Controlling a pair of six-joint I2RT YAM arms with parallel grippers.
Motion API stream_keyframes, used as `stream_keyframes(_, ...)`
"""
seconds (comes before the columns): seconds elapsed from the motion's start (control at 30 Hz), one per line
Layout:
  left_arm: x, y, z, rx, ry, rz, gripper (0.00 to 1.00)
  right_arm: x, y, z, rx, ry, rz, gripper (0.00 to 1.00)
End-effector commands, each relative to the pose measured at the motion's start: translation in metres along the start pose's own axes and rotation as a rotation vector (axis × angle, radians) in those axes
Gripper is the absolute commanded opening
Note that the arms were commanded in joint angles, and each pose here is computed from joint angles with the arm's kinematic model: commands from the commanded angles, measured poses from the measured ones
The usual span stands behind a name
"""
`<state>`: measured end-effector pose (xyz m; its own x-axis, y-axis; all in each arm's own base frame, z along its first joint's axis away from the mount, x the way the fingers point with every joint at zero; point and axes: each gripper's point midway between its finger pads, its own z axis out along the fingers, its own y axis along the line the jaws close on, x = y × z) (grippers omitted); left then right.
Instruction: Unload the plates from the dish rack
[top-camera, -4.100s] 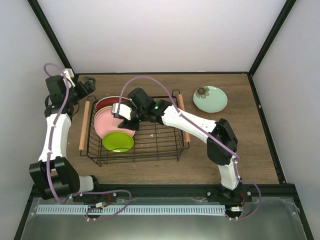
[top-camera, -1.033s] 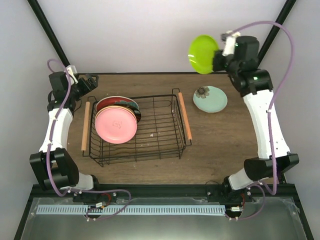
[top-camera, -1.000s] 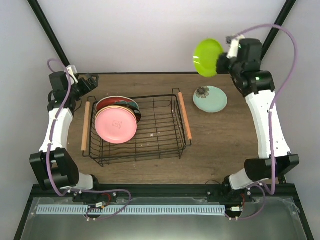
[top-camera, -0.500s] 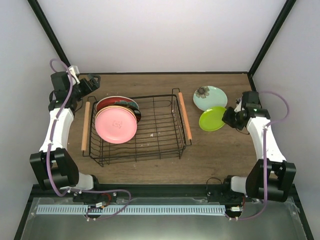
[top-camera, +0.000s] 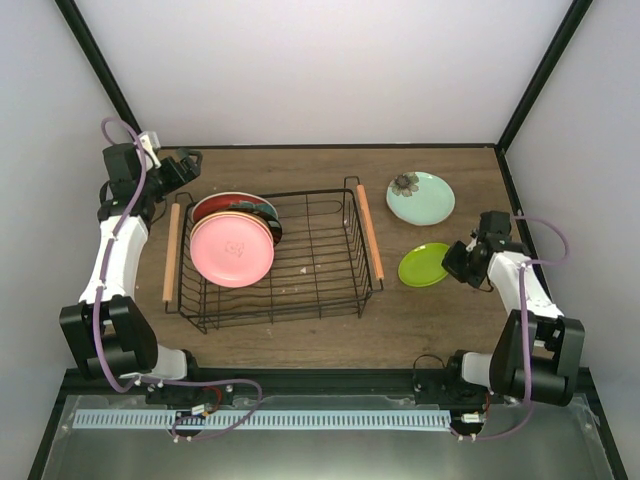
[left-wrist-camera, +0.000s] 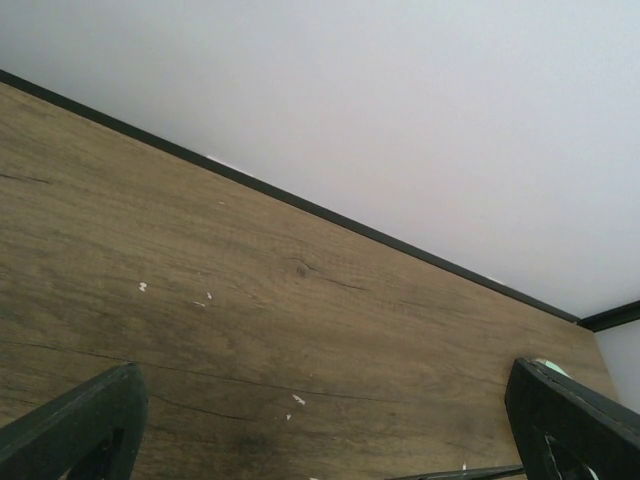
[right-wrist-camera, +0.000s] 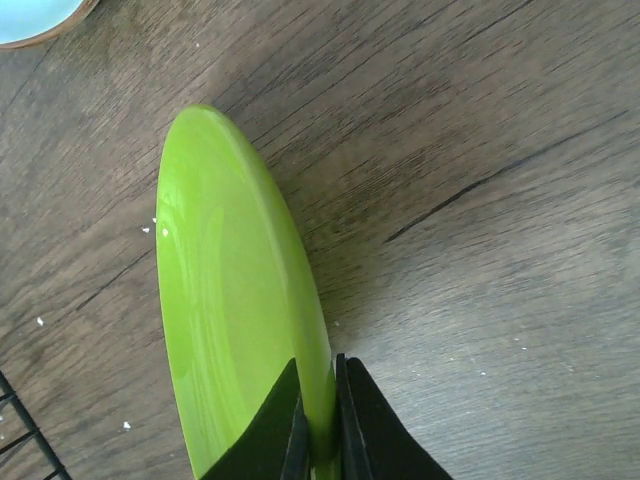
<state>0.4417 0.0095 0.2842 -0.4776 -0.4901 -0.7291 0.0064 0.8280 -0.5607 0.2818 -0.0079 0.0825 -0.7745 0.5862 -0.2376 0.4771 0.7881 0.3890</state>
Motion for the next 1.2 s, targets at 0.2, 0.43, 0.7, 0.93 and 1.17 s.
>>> stream_keyframes(0.2,0.001,-0.004,-0.004,0.008,-0.004,0.01,1.0,0.007,-0.027,0.016,0.071,-0.017,0.045,0.3)
stream_keyframes(0.43,0.004,-0.004,-0.003,0.01,0.001,0.004,1.0,0.014,-0.037,0.018,0.107,-0.016,0.044,0.35)
stream_keyframes(0.7,0.004,-0.005,-0.006,0.014,-0.004,0.009,1.0,-0.041,0.0,-0.033,0.063,-0.178,-0.066,0.44)
stream_keyframes(0.93,0.003,-0.008,-0.003,0.023,-0.003,0.018,1.0,-0.128,0.181,-0.2,-0.289,-0.641,-0.495,0.48)
stream_keyframes(1.17,0.0,-0.017,-0.002,0.035,-0.011,0.028,1.0,-0.027,0.358,-0.173,-0.552,-0.53,-0.967,0.5)
